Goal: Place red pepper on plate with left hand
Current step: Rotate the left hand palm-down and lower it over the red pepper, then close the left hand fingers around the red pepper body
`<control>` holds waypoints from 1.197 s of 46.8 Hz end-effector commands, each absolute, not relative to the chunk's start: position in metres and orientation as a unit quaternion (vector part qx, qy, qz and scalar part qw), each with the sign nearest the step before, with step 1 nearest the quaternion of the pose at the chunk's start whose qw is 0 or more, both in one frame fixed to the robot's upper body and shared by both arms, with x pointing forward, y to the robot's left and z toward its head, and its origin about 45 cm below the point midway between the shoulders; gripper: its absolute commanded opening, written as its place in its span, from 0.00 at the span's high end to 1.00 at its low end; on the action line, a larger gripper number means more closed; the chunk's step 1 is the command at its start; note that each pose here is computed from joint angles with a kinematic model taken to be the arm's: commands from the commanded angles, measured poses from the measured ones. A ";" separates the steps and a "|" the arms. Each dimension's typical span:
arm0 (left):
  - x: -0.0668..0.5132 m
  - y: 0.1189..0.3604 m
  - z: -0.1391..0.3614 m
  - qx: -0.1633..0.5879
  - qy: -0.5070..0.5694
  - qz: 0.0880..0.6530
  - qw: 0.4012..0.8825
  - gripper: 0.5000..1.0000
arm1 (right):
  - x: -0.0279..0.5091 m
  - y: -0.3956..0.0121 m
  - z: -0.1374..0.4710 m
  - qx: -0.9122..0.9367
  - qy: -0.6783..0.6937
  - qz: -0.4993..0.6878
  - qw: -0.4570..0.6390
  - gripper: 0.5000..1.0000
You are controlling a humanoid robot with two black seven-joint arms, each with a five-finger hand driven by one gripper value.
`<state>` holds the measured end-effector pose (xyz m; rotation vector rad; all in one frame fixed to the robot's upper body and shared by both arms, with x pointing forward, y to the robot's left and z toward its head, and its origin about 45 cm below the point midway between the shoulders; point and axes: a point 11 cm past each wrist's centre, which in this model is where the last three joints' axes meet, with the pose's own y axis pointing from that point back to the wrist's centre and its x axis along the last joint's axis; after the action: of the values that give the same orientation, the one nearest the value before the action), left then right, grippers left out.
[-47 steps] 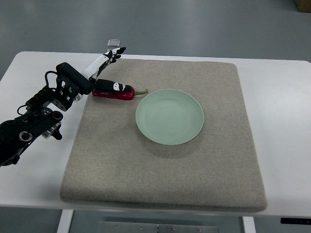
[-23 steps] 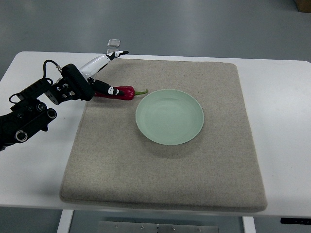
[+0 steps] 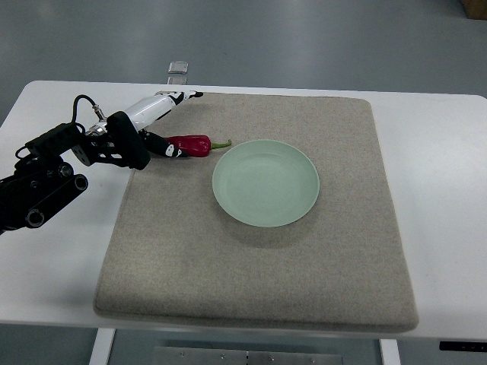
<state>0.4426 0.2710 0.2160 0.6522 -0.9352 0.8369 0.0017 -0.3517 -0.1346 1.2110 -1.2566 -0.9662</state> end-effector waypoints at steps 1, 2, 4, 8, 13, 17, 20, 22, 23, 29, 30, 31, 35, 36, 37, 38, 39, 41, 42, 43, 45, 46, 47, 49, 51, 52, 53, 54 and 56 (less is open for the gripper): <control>0.442 0.271 0.214 0.305 -0.436 0.378 0.758 0.02 | 0.002 -0.352 -0.135 0.510 -0.529 -0.407 0.543 0.14; 0.442 0.271 0.214 0.305 -0.436 0.378 0.758 0.02 | 0.002 -0.352 -0.135 0.510 -0.529 -0.407 0.543 0.14; 0.441 0.271 0.214 0.306 -0.435 0.377 0.758 0.03 | 0.002 -0.352 -0.135 0.510 -0.529 -0.407 0.543 0.14; 0.441 0.270 0.214 0.306 -0.438 0.377 0.756 0.04 | 0.002 -0.352 -0.135 0.510 -0.529 -0.407 0.542 0.14; 0.442 0.270 0.212 0.307 -0.438 0.377 0.756 0.05 | 0.002 -0.352 -0.135 0.510 -0.529 -0.407 0.542 0.14; 0.442 0.270 0.210 0.309 -0.437 0.377 0.756 0.09 | 0.002 -0.352 -0.135 0.510 -0.529 -0.407 0.542 0.14; 0.442 0.269 0.210 0.309 -0.437 0.377 0.756 0.11 | 0.002 -0.352 -0.135 0.510 -0.529 -0.407 0.543 0.14; 0.442 0.269 0.210 0.310 -0.439 0.375 0.755 0.12 | 0.002 -0.352 -0.135 0.510 -0.529 -0.407 0.543 0.14; 0.442 0.269 0.210 0.311 -0.440 0.374 0.755 0.13 | 0.002 -0.352 -0.135 0.510 -0.529 -0.407 0.542 0.14; 0.441 0.266 0.207 0.312 -0.441 0.370 0.756 0.17 | 0.003 -0.352 -0.135 0.510 -0.530 -0.406 0.542 0.14; 0.441 0.266 0.207 0.311 -0.441 0.370 0.756 0.17 | 0.002 -0.352 -0.135 0.510 -0.529 -0.407 0.542 0.14; 0.441 0.266 0.206 0.312 -0.441 0.371 0.755 0.20 | 0.002 -0.352 -0.135 0.510 -0.529 -0.407 0.543 0.14; 0.441 0.264 0.206 0.310 -0.440 0.370 0.757 0.22 | 0.002 -0.352 -0.135 0.510 -0.529 -0.407 0.543 0.14; 0.441 0.263 0.205 0.310 -0.440 0.369 0.758 0.22 | 0.002 -0.352 -0.135 0.510 -0.529 -0.407 0.543 0.14; 0.441 0.263 0.205 0.310 -0.440 0.369 0.758 0.22 | 0.002 -0.352 -0.135 0.510 -0.529 -0.407 0.543 0.14; 0.441 0.264 0.205 0.311 -0.440 0.370 0.757 0.22 | 0.002 -0.352 -0.135 0.510 -0.529 -0.407 0.543 0.14; 0.441 0.264 0.204 0.312 -0.439 0.370 0.757 0.23 | 0.002 -0.352 -0.135 0.510 -0.529 -0.407 0.542 0.14; 0.442 0.265 0.204 0.314 -0.440 0.370 0.756 0.25 | 0.002 -0.352 -0.135 0.510 -0.529 -0.407 0.543 0.14; 0.441 0.265 0.203 0.315 -0.440 0.369 0.756 0.26 | 0.002 -0.352 -0.135 0.510 -0.529 -0.407 0.542 0.14; 0.442 0.265 0.204 0.315 -0.441 0.369 0.755 0.27 | 0.003 -0.352 -0.135 0.510 -0.530 -0.406 0.542 0.14; 0.442 0.265 0.204 0.316 -0.443 0.368 0.754 0.27 | 0.002 -0.352 -0.135 0.510 -0.529 -0.407 0.543 0.14; 0.442 0.264 0.203 0.316 -0.443 0.368 0.754 0.27 | 0.002 -0.352 -0.135 0.510 -0.529 -0.407 0.542 0.14; 0.442 0.263 0.203 0.315 -0.444 0.368 0.754 0.27 | 0.002 -0.352 -0.135 0.510 -0.529 -0.407 0.542 0.14; 0.442 0.261 0.203 0.313 -0.446 0.368 0.753 0.27 | 0.002 -0.352 -0.135 0.510 -0.529 -0.407 0.542 0.14; 0.442 0.262 0.202 0.315 -0.447 0.370 0.751 0.27 | 0.002 -0.352 -0.135 0.510 -0.529 -0.407 0.542 0.14; 0.442 0.262 0.202 0.315 -0.447 0.371 0.751 0.27 | 0.002 -0.352 -0.135 0.510 -0.529 -0.407 0.542 0.14; 0.442 0.263 0.201 0.316 -0.446 0.371 0.751 0.27 | 0.002 -0.352 -0.135 0.510 -0.529 -0.407 0.543 0.14; 0.443 0.262 0.202 0.315 -0.447 0.371 0.750 0.27 | 0.002 -0.352 -0.135 0.510 -0.529 -0.407 0.543 0.14; 0.443 0.263 0.202 0.316 -0.447 0.372 0.750 0.27 | 0.002 -0.352 -0.135 0.510 -0.529 -0.407 0.543 0.14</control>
<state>0.4425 0.2624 0.2019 0.6880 -0.9769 0.8110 0.0017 -0.3517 -0.1346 1.2111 -1.2566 -0.9663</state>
